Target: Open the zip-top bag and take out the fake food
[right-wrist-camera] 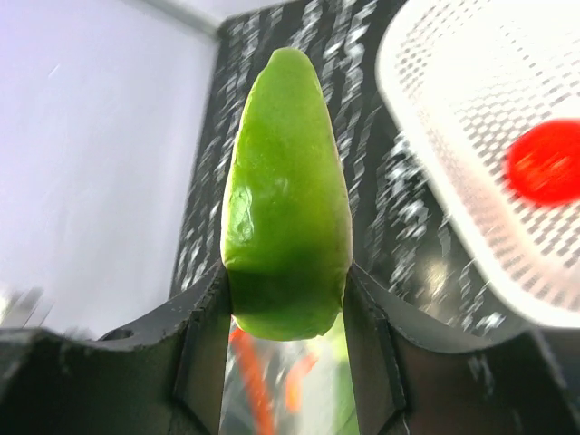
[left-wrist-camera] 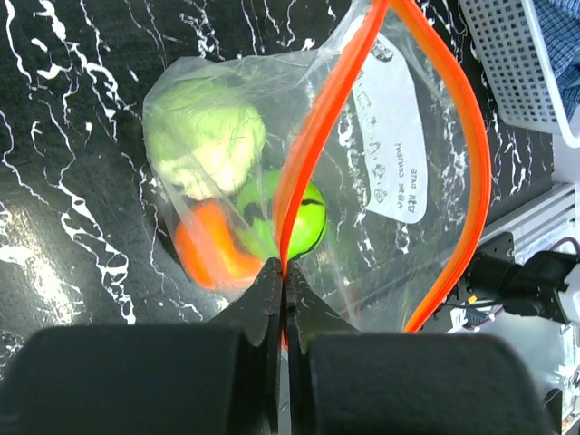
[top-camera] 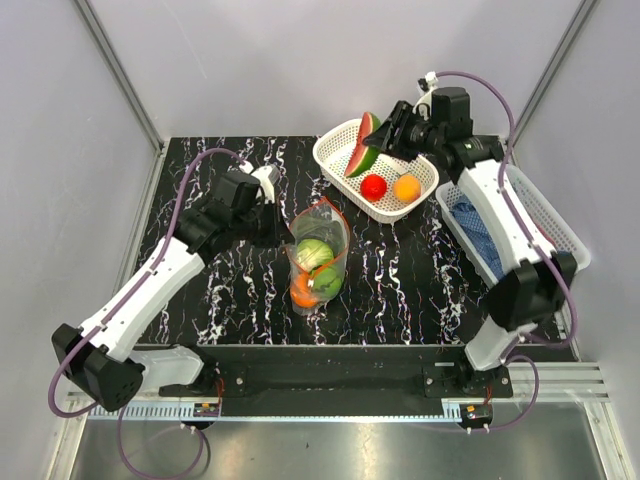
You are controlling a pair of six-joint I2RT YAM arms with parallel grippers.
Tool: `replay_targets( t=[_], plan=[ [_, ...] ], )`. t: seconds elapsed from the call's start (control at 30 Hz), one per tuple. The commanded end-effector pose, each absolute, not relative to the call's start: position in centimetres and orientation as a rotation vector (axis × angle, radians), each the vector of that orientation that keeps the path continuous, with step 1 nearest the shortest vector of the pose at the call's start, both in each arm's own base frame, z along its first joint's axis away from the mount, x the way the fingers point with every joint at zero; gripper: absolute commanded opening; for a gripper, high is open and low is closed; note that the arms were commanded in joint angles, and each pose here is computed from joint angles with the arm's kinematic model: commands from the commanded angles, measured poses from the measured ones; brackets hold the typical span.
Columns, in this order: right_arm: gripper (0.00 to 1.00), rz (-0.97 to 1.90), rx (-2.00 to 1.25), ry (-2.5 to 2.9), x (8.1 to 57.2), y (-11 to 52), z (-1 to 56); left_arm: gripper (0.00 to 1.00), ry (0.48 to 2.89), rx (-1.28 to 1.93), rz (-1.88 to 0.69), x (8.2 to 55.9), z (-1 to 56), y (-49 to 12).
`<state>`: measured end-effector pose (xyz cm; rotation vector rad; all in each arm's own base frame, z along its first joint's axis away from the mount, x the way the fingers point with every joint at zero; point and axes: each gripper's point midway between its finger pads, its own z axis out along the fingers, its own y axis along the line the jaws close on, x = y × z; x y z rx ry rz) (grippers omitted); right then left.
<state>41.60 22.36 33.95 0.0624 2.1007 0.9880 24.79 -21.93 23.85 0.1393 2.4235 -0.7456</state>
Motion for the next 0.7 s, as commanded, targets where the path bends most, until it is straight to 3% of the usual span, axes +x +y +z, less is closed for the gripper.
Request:
replay_targets(
  t=[0.0,0.3,0.67],
  plan=[
    [0.34,0.901,0.155,2.045,48.8,20.2,32.3,0.0,2.382,0.179,-0.772,24.1,24.7,-21.6],
    [0.42,0.904,0.365,2.098,59.9,18.3,22.1,0.0,2.357,0.222,-0.796,24.0,25.6,-22.0],
    [0.57,1.058,0.614,2.077,66.3,20.4,15.9,0.0,2.379,0.189,-0.773,24.3,25.2,-21.8]
  ],
)
